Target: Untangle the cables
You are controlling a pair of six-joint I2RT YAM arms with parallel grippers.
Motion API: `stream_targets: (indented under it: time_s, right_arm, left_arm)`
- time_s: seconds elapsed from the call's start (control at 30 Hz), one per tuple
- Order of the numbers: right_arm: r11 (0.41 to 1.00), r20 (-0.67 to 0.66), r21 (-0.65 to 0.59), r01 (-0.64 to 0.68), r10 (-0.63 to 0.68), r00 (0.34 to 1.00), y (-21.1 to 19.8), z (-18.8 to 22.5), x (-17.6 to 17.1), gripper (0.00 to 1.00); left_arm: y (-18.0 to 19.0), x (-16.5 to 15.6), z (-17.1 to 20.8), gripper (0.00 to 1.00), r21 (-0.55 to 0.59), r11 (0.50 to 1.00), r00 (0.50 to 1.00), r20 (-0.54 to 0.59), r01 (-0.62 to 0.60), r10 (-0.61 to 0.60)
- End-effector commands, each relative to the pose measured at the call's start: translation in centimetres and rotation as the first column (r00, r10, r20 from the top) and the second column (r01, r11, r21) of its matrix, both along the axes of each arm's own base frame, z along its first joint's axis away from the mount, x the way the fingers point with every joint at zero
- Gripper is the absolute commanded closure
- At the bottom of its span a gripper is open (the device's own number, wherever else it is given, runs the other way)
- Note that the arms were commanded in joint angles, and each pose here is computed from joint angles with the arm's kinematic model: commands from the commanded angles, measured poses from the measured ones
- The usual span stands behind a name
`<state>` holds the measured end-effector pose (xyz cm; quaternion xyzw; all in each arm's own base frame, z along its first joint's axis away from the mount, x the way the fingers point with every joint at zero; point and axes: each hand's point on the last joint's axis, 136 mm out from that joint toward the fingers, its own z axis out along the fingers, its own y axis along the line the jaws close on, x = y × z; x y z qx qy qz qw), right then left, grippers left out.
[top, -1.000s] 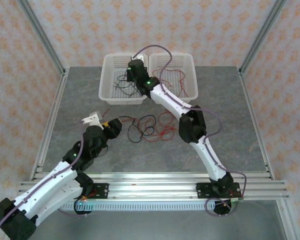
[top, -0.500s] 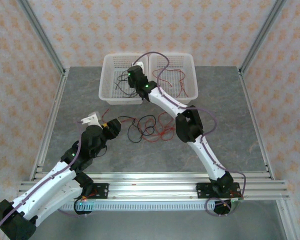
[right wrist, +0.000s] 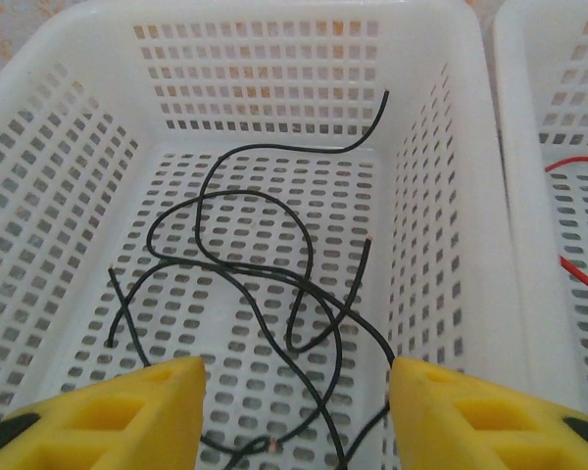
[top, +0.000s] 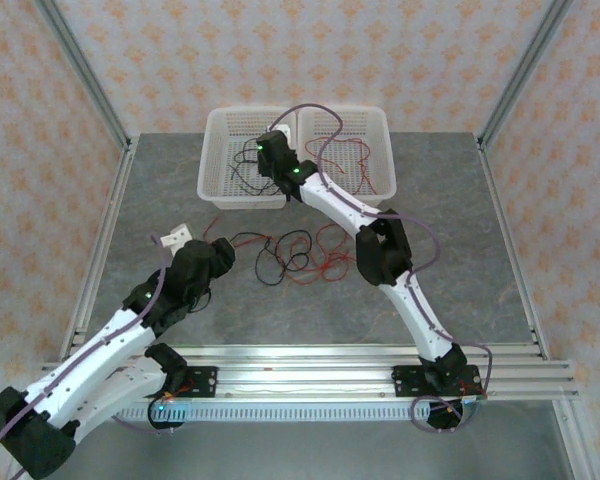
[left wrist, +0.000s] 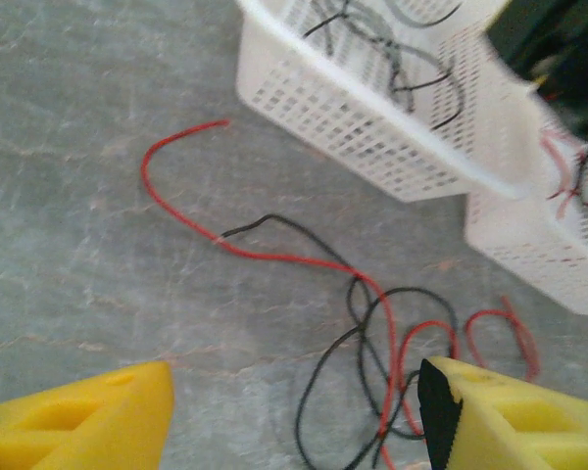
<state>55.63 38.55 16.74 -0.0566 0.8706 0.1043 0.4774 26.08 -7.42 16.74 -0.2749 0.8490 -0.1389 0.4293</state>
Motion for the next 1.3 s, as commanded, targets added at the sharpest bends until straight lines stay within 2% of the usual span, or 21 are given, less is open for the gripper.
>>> stream_targets:
  time_s: [0.0, 0.23, 0.43, 0.6, 0.7, 0.97, 1.27]
  right_arm:
    - [0.998, 0.057, 0.052, -0.032, 0.029, 0.998, 0.1, 6.6, -2.3, 0.48]
    - [0.988, 0.1, 0.046, -0.145, 0.14, 0.985, -0.3, 10.2, -7.3, 0.49]
    - [0.981, 0.115, 0.079, -0.177, 0.167, 0.979, -3.4, 12.1, -11.7, 0.5]
    - [0.98, 0.123, 0.079, -0.181, 0.17, 0.978, -6.7, 12.0, -15.3, 0.5]
    - [0.985, 0.132, 0.06, -0.161, 0.152, 0.979, -8.9, 11.9, -16.9, 0.5]
    - [0.992, 0.138, 0.036, -0.122, 0.116, 0.984, -12.8, 11.5, -19.9, 0.5]
    - [0.994, 0.146, 0.057, -0.089, 0.08, 0.986, -15.1, 11.2, -21.4, 0.5]
  left_arm:
    - [1.2, -0.4, -1.3, 0.32, 0.038, 0.998, 0.995, -0.081, -0.055, 0.058]
    - [3.3, 0.4, -4.5, 0.32, 0.042, 0.994, 0.975, -0.194, -0.101, 0.107]
    - [5.3, 2.1, -7.2, 0.32, 0.077, 0.988, 0.946, -0.286, -0.135, 0.152]
    - [6.5, 4.3, -10.1, 0.38, 0.116, 0.983, 0.912, -0.371, -0.141, 0.175]
    - [6.6, 6.3, -10.8, 0.4, 0.116, 0.984, 0.911, -0.376, -0.137, 0.171]
    - [7.1, 10.0, -10.8, 0.4, 0.119, 0.978, 0.913, -0.356, -0.169, 0.201]
    - [8.6, 11.4, -14.4, 0.42, 0.199, 0.964, 0.857, -0.449, -0.179, 0.252]
